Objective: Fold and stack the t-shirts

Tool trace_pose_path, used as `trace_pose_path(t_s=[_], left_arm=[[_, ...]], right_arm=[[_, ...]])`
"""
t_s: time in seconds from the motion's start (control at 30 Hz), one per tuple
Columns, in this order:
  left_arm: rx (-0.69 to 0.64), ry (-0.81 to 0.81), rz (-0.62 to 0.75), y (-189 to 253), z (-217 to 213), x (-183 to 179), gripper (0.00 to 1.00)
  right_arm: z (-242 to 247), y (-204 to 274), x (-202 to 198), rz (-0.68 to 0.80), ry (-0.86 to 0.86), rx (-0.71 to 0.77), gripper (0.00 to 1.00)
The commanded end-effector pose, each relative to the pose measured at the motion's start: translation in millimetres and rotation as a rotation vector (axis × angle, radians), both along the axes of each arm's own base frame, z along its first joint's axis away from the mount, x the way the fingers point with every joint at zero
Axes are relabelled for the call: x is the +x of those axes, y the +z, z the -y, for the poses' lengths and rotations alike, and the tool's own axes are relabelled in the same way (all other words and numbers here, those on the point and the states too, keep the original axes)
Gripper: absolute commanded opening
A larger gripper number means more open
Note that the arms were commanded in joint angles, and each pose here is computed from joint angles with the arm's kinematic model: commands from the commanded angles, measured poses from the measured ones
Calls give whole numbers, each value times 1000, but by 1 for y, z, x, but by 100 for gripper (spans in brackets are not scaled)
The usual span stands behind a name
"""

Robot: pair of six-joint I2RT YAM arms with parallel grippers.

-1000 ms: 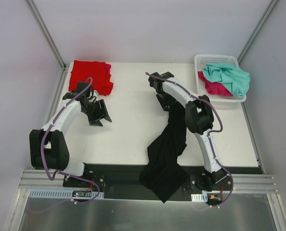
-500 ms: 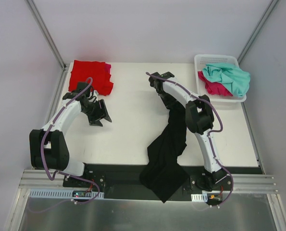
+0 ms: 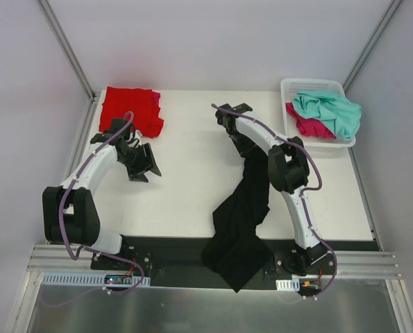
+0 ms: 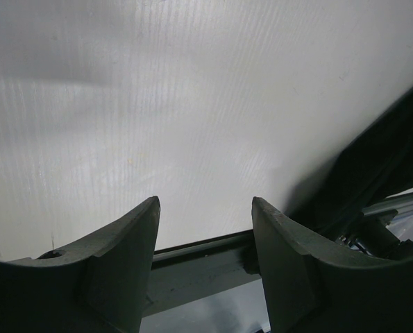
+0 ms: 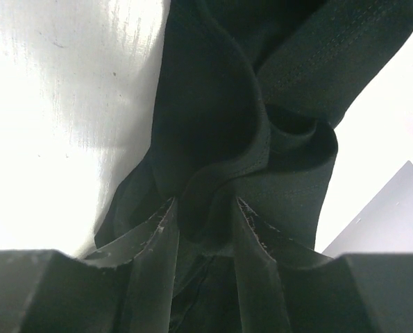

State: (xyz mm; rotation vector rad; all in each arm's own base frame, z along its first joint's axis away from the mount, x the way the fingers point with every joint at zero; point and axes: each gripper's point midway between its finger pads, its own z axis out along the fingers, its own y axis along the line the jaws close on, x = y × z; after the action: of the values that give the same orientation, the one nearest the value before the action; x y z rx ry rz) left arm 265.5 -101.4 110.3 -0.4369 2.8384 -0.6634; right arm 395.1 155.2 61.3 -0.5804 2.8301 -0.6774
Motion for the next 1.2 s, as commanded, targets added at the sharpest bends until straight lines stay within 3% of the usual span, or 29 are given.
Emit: trace_pose_path(t_s=[0.0, 0.5, 0.63, 1.17], left_arm=[[-10, -34, 5, 3, 4, -6, 55], [-9, -34, 5, 3, 4, -5, 56], [-8, -35, 1, 2, 4, -7, 56], [-15, -34, -7, 0, 5, -6, 56]], right_arm=[[5, 21, 5, 37, -11, 4, 36], [0, 43, 13, 98, -12, 38, 36], [3, 42, 13, 98, -14, 22, 28], [5, 73, 7, 158, -11, 20, 29]])
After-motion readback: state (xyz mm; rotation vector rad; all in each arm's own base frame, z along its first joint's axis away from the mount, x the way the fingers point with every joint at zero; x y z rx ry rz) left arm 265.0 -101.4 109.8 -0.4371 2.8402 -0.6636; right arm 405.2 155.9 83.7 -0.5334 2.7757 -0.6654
